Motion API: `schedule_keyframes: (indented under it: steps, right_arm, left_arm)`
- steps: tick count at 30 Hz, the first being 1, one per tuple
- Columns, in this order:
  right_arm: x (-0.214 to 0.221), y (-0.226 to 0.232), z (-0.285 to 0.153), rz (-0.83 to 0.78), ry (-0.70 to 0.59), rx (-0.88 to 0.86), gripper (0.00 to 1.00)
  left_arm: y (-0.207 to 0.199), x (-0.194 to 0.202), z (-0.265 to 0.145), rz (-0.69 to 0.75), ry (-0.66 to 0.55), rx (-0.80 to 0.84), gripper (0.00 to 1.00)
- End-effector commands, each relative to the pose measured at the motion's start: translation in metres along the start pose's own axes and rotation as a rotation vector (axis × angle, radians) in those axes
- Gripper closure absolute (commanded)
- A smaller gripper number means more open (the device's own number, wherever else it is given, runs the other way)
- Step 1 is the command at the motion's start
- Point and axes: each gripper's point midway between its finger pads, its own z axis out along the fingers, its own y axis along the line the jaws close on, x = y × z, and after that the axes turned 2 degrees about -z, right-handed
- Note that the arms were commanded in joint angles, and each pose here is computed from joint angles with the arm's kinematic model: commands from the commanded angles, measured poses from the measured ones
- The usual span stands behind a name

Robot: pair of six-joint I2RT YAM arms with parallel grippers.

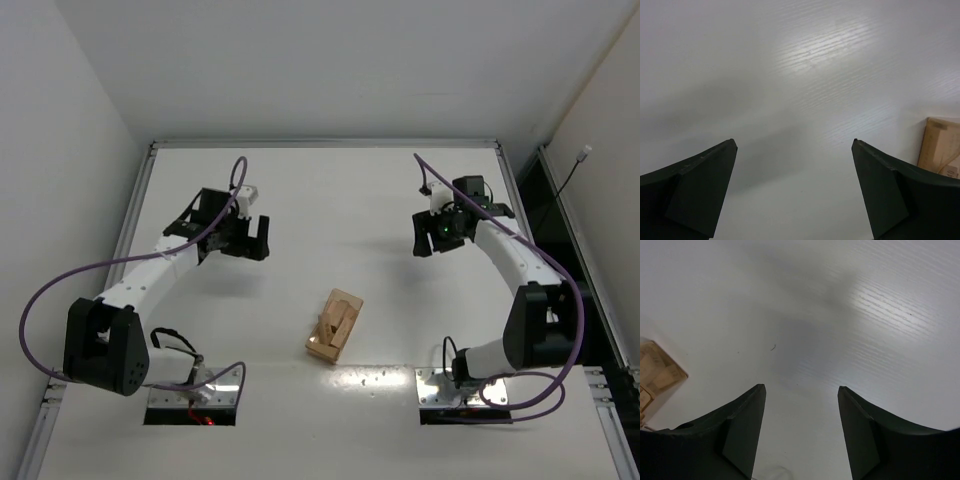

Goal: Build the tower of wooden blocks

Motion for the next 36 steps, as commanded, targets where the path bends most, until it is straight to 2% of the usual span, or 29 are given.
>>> schedule_keyframes:
  steps: [1, 2, 4, 7, 14, 18, 22, 25, 29, 31, 36]
  right_arm:
    - [-0.006, 0.002, -0.001, 0.012, -0.029, -0.014, 0.44]
    - [-0.006, 0.002, -0.001, 0.012, -0.029, -0.014, 0.44]
    - [-0.007, 0.006, 0.0, 0.004, -0.031, -0.029, 0.44]
    - [-0.007, 0.008, 0.0, 0.004, -0.033, -0.038, 0.44]
    - [-0.004, 0.01, 0.001, 0.019, -0.018, -0.051, 0.44]
    - [-0.002, 0.01, 0.004, 0.022, -0.01, -0.053, 0.44]
    - [-0.001, 0.01, 0.006, 0.025, -0.002, -0.056, 0.44]
    - [-0.005, 0.009, 0.004, 0.022, -0.01, -0.053, 0.44]
    - [-0.002, 0.008, 0.004, 0.025, 0.001, -0.047, 0.44]
    - [0.002, 0.009, 0.005, 0.028, 0.009, -0.049, 0.44]
    - [0.0, 0.008, 0.006, 0.025, 0.001, -0.047, 0.44]
  left_arm:
    - [-0.016, -0.014, -0.009, 0.062, -0.054, 0.102, 0.0]
    - [-0.032, -0.011, -0.015, 0.093, -0.049, 0.196, 0.0]
    - [-0.063, -0.007, -0.019, 0.198, -0.053, 0.262, 0.0]
    - [-0.09, 0.0, -0.022, 0.311, -0.047, 0.285, 0.04]
    - [-0.143, 0.018, -0.02, 0.468, -0.001, 0.382, 0.06]
    - [-0.161, 0.013, -0.015, 0.528, 0.003, 0.398, 0.08]
    - [-0.174, 0.008, -0.006, 0.534, 0.028, 0.411, 0.1]
    - [-0.186, 0.011, -0.005, 0.52, 0.041, 0.417, 0.17]
    - [-0.185, 0.037, 0.0, 0.492, 0.088, 0.38, 0.28]
    - [-0.182, 0.037, -0.002, 0.464, 0.084, 0.361, 0.36]
    - [-0.188, 0.049, 0.001, 0.445, 0.126, 0.364, 0.36]
